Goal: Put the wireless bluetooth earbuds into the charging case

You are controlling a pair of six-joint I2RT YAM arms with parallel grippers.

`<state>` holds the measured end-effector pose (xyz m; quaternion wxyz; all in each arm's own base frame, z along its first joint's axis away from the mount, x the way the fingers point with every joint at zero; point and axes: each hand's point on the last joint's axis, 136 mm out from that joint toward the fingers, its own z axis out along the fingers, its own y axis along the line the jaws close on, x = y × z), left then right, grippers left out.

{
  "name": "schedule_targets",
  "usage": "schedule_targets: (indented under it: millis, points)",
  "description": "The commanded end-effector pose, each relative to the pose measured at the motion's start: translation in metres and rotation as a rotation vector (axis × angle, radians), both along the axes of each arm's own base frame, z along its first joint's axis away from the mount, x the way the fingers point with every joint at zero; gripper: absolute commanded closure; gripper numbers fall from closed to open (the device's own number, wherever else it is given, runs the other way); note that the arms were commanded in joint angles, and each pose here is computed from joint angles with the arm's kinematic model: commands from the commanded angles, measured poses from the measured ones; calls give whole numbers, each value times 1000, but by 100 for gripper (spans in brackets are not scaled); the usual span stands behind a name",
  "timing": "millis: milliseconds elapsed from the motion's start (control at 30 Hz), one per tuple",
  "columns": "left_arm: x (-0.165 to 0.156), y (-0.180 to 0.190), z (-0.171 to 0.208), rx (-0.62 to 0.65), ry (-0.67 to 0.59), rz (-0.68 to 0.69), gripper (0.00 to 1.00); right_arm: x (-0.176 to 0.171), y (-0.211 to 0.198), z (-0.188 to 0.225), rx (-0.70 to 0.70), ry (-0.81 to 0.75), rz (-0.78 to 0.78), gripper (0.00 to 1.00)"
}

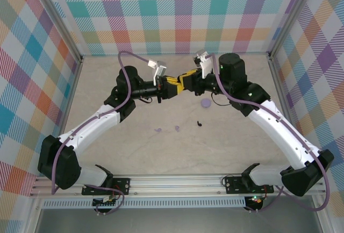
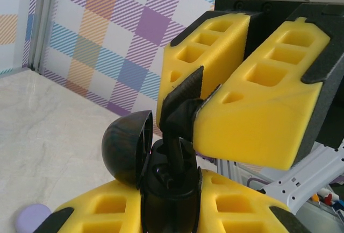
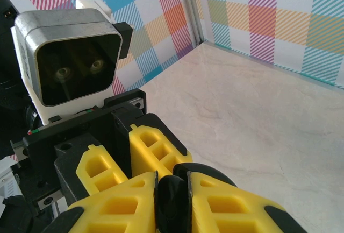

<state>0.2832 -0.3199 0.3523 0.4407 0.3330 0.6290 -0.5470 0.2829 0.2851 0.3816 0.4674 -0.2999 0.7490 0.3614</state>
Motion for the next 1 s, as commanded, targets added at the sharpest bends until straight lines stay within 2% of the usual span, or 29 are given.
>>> schedule_targets:
  millis: [0,600,867,967]
  points:
    - [-1,-4,18,-27,-32,-1,91,1,2,3,-8,-35,5,80]
    - [1,-3,18,-22,-38,13,91,-8,7,-7,-49,18,65,77]
    - [0,-3,15,-13,-39,8,91,-12,10,0,-29,40,86,65]
    - [0,-4,13,-7,-38,7,91,-13,11,6,-11,48,92,58]
